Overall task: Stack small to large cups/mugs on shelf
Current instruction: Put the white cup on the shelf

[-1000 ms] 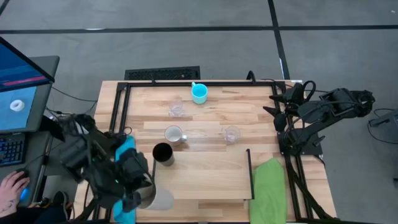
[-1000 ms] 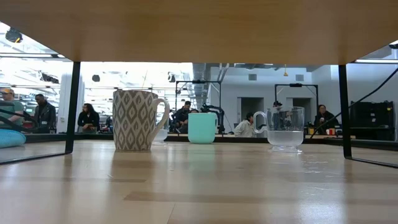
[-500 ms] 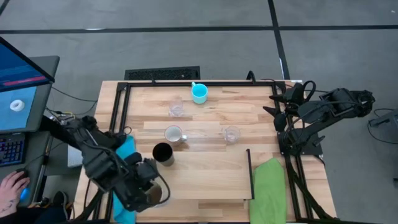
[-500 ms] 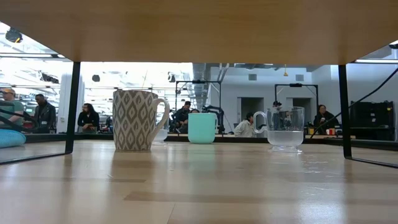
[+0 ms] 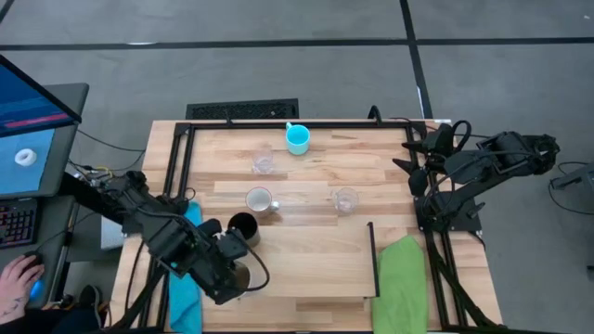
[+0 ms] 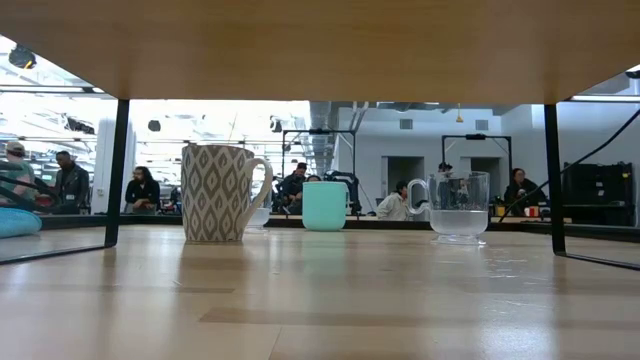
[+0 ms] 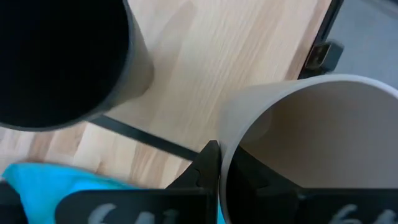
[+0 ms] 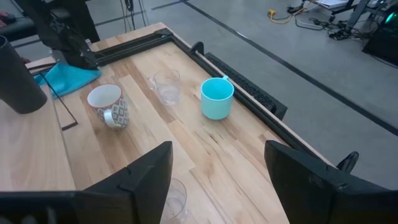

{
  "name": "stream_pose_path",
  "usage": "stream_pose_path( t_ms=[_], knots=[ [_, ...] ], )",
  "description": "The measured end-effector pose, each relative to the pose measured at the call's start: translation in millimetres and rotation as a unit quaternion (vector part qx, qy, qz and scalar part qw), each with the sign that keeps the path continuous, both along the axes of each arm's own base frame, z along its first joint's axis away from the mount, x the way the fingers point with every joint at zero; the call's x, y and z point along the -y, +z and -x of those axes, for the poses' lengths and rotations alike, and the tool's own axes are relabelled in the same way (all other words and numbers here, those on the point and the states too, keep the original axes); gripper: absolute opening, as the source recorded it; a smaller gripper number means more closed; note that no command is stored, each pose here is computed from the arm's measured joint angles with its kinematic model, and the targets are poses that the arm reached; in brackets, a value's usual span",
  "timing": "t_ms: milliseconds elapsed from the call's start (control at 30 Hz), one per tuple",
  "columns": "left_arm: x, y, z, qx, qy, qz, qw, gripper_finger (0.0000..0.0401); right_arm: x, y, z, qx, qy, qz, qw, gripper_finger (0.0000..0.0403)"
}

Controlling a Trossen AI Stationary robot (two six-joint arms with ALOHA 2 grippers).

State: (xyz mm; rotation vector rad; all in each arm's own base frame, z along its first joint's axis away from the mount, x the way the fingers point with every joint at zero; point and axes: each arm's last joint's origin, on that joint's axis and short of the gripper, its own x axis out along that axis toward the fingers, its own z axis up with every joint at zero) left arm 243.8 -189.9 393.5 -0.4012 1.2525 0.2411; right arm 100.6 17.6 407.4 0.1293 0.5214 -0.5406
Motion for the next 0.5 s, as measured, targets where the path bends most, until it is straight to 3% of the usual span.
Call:
stream_pose_path(
  t_ms=[500],
  knots=[
    [-9.3, -9.5, -8.5, -0.026, -0.005, -0.001, 1.0, 0.0001, 0.5, -1.3, 1.2, -0.009, 0.0, 0.004, 1.0, 0.0279]
  ],
)
